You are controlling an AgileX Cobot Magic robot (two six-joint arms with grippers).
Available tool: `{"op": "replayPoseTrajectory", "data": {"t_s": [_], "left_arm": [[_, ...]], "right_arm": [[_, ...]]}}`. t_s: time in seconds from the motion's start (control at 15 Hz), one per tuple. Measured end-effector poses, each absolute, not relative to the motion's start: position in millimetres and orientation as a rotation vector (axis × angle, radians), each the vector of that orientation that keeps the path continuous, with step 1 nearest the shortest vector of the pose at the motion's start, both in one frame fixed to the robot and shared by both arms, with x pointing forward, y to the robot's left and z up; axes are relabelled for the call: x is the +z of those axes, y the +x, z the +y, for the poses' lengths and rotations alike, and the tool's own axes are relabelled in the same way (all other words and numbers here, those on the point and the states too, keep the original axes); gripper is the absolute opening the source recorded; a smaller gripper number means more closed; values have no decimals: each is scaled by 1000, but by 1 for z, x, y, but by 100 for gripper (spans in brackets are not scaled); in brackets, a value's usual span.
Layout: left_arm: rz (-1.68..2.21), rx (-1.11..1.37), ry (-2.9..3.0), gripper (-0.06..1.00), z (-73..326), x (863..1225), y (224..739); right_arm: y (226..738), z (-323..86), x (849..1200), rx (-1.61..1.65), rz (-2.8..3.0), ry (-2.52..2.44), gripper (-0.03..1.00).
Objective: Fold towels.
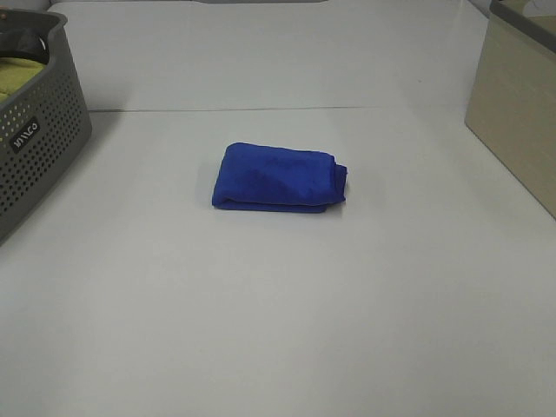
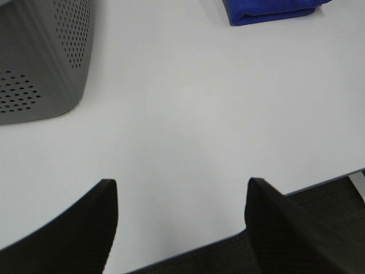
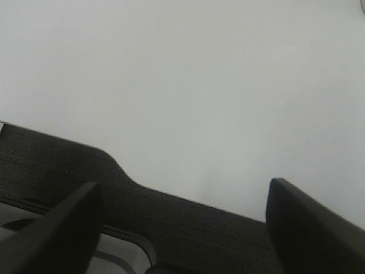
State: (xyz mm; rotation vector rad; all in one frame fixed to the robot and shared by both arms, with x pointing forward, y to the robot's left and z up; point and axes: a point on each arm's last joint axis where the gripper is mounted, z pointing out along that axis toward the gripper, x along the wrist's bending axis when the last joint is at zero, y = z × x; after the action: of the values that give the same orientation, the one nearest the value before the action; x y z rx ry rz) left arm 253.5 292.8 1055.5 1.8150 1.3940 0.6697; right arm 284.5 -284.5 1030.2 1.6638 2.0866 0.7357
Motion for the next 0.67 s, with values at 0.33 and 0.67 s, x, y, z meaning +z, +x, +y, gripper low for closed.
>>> {"op": "replayPoseTrajectory", "data": {"t_s": [0.33, 0.67], "left_arm": [[1393, 670, 1813, 62, 293, 1056, 254], [1468, 708, 1765, 62, 294, 1056, 254]], "right_arm": [[285, -284, 1030, 736, 2087, 1664, 76], [285, -291, 1031, 701, 1947, 1772, 76]]}}
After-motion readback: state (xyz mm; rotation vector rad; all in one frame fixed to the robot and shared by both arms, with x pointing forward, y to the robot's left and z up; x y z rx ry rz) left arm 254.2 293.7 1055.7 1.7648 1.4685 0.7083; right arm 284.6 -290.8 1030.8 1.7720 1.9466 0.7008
